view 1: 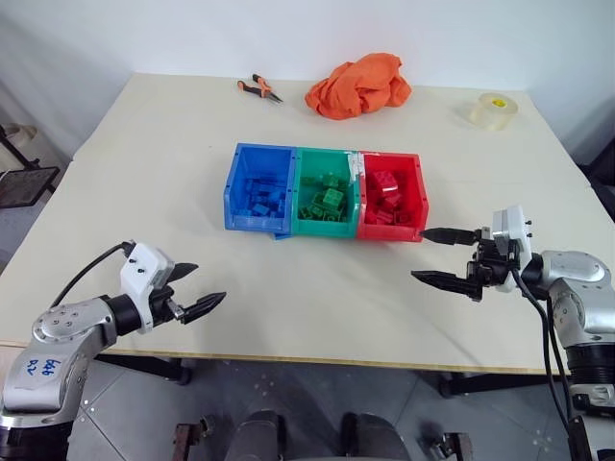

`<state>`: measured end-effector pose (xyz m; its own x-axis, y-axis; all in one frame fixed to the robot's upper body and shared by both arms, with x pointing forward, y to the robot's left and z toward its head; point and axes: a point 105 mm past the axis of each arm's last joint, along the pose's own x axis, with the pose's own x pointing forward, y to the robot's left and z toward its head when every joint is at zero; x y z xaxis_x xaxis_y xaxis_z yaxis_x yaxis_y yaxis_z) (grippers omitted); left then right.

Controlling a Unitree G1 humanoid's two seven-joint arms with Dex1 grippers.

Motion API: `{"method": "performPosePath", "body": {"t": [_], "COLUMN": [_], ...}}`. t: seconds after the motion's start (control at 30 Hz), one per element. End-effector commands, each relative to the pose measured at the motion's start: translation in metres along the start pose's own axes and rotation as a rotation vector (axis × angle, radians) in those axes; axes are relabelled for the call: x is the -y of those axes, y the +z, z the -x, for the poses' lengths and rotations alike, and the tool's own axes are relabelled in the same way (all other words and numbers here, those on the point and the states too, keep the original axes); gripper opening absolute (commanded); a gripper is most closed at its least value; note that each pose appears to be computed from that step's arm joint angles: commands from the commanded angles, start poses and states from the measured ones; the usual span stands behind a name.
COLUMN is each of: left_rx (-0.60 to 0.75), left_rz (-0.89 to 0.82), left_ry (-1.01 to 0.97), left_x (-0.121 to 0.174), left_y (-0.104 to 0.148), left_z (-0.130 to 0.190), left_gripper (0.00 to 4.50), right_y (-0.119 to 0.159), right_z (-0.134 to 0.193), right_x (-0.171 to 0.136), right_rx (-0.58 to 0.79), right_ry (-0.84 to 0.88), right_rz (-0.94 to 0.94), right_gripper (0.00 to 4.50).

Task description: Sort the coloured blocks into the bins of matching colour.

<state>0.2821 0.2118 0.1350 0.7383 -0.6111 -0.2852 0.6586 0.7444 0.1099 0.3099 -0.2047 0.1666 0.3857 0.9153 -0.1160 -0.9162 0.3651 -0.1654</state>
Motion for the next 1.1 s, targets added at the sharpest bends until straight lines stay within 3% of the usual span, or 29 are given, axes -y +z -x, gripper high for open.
{"method": "performPosePath", "body": {"t": [0.03, 0.17, 0.43, 1.1], "left_rx": [0.074, 0.109, 0.09, 0.114], "left_rz": [-0.035, -0.014, -0.006, -0.02], "left_ry": [-0.014, -0.002, 0.006, -0.034], "left_x": [0.009, 0.014, 0.024, 0.018], "left_y": [0.018, 0.023, 0.009, 0.023], "left_z": [-0.02, -0.052, -0.102, -0.162], "left_gripper": [4.49, 4.49, 4.49, 4.49], "right_y": [0.009, 0.008, 0.009, 0.013], "right_z": [0.002, 0.005, 0.012, 0.018], "right_x": [-0.001, -0.003, -0.007, -0.007], "right_rx": [0.018, 0.016, -0.003, -0.036], "right_ry": [0.004, -0.005, -0.019, -0.013], "right_rz": [0.037, 0.037, 0.029, 0.02], "right_gripper": [4.5, 4.5, 4.5, 4.5]}}
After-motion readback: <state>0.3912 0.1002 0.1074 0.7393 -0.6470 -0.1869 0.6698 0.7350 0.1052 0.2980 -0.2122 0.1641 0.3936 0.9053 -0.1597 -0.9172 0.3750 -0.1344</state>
